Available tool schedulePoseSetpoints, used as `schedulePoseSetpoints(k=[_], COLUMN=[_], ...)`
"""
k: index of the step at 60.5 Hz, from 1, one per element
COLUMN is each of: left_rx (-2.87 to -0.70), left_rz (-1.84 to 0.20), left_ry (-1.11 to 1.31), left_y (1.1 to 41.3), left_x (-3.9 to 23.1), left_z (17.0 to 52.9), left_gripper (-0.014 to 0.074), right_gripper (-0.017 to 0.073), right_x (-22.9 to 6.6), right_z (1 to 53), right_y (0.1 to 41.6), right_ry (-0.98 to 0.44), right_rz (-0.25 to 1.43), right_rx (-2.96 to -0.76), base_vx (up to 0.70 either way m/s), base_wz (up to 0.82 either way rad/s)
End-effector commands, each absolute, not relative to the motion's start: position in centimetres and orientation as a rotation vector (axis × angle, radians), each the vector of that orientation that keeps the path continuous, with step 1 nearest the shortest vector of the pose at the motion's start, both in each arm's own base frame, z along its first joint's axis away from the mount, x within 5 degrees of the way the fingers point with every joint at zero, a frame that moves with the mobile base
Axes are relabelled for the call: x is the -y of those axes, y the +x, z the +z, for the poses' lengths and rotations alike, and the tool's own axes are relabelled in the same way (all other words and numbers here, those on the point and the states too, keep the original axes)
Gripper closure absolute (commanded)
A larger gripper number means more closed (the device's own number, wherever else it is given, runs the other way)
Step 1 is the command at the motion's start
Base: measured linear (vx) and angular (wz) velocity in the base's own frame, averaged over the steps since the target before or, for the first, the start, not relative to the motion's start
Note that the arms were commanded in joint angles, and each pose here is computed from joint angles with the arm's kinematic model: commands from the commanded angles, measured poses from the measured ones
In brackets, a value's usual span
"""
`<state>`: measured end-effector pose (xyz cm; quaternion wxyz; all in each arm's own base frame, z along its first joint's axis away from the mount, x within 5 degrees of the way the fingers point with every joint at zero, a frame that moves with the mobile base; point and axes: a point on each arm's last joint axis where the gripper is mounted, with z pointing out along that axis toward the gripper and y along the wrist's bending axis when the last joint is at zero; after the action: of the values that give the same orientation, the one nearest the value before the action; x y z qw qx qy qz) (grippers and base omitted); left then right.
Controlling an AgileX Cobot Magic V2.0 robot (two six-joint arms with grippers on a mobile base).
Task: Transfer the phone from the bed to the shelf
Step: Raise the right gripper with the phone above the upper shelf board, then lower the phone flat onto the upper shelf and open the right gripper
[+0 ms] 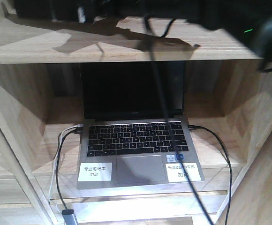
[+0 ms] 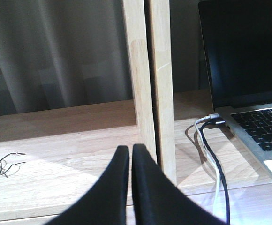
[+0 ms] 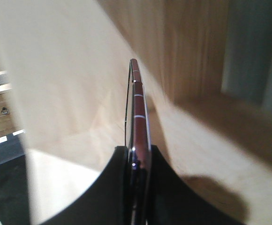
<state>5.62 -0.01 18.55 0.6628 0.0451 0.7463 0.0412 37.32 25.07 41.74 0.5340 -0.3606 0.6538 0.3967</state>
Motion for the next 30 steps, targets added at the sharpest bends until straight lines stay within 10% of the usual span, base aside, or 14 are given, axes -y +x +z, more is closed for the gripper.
schedulePoseSetpoints(k=[1, 30], left_rx=[-1.581, -1.581], left_rz=[0.082, 0.082], left_ry=[0.088, 0.088], left_y=[5.5, 5.5], left_x=[0.0, 0.0], left_z=[20.0, 20.0], left_gripper=[0.0592, 0.0592], right_gripper=[0.0561, 0.0537], right_x=[-24.6, -24.7], right_z=[45.0, 43.3], right_y=[36.8, 38.8], right_ry=[-0.74, -0.658], right_rz=[0.972, 0.886], right_rx=[-1.47, -1.506], base_vx=[0.0, 0.0], base_wz=[0.0, 0.0])
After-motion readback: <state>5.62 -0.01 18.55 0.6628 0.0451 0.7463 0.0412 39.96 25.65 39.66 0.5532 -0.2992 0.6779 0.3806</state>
